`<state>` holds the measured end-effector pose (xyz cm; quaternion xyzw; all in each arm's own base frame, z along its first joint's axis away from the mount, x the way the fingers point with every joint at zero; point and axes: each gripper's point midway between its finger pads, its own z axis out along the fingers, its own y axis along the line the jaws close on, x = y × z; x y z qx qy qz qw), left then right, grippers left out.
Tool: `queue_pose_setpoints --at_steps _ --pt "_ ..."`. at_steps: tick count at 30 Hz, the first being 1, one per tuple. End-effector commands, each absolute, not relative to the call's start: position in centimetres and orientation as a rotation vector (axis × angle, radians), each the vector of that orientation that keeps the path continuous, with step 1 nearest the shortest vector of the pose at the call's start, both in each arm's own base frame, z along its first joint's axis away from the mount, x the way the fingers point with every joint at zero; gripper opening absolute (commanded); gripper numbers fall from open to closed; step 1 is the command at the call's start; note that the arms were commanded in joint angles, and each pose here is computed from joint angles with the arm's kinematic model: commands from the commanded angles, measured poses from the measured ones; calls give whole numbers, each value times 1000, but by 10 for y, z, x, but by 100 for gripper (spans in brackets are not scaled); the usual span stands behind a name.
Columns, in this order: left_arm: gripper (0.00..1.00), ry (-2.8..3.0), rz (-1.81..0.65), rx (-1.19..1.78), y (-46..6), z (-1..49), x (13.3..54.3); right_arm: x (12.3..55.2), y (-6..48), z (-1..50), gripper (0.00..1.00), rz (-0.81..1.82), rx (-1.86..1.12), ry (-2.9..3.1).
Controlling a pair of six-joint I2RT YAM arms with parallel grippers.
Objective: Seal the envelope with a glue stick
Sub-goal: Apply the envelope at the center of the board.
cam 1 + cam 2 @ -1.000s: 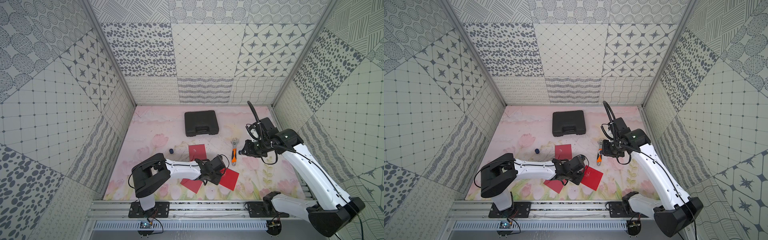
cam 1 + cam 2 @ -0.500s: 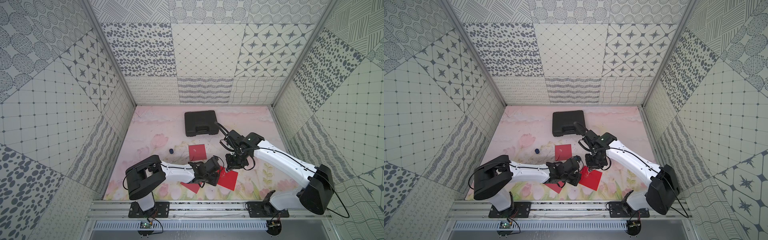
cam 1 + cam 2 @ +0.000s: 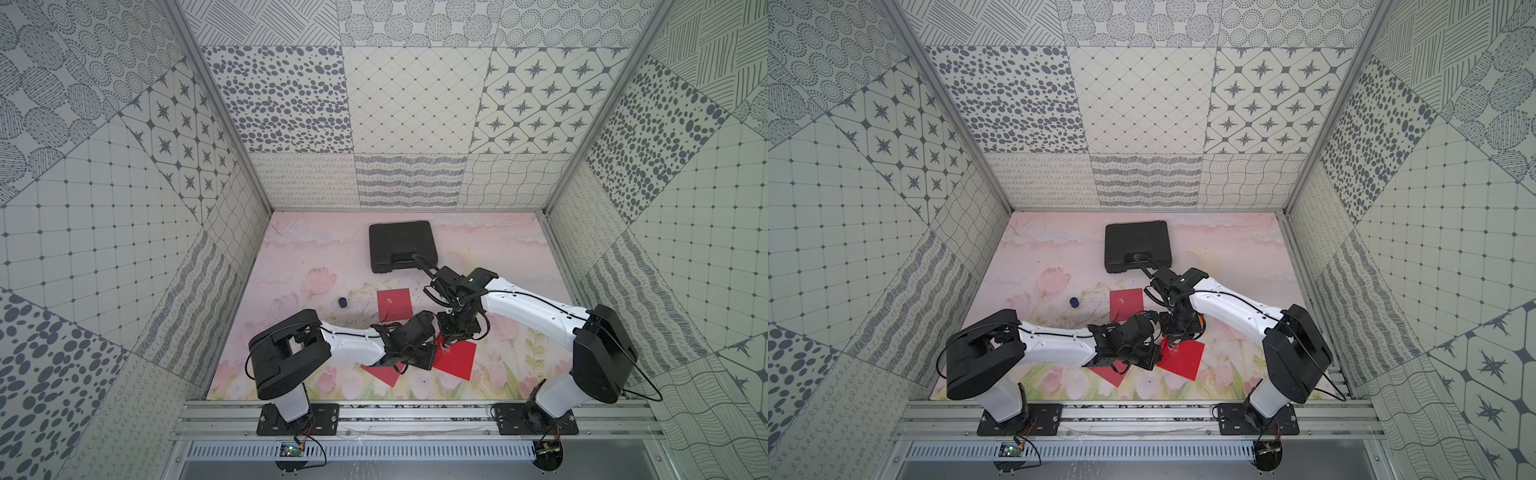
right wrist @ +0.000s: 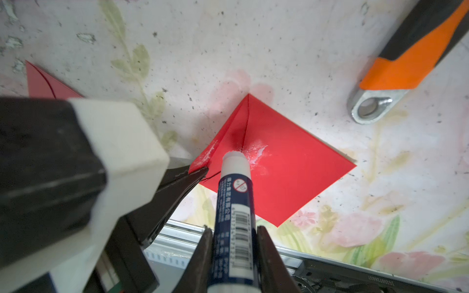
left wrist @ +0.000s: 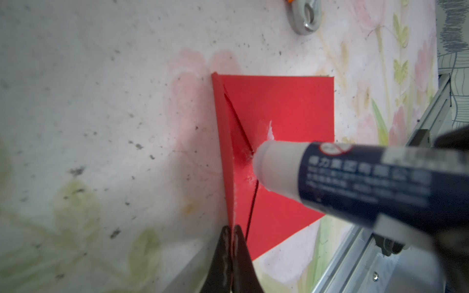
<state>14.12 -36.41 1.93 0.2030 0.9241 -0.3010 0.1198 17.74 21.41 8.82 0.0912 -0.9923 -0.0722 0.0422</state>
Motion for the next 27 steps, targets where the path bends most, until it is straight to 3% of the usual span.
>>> queue_pose_setpoints --at_steps 1,15,27 --pt "0 2758 -861 582 -355 12 136 179 214 80 0 -197 275 -3047" --pt "0 2769 -863 569 -354 10 136 172 207 61 0 -111 299 -3020" --pt "0 2771 -867 559 -354 11 136 172 185 56 0 163 379 -3029"
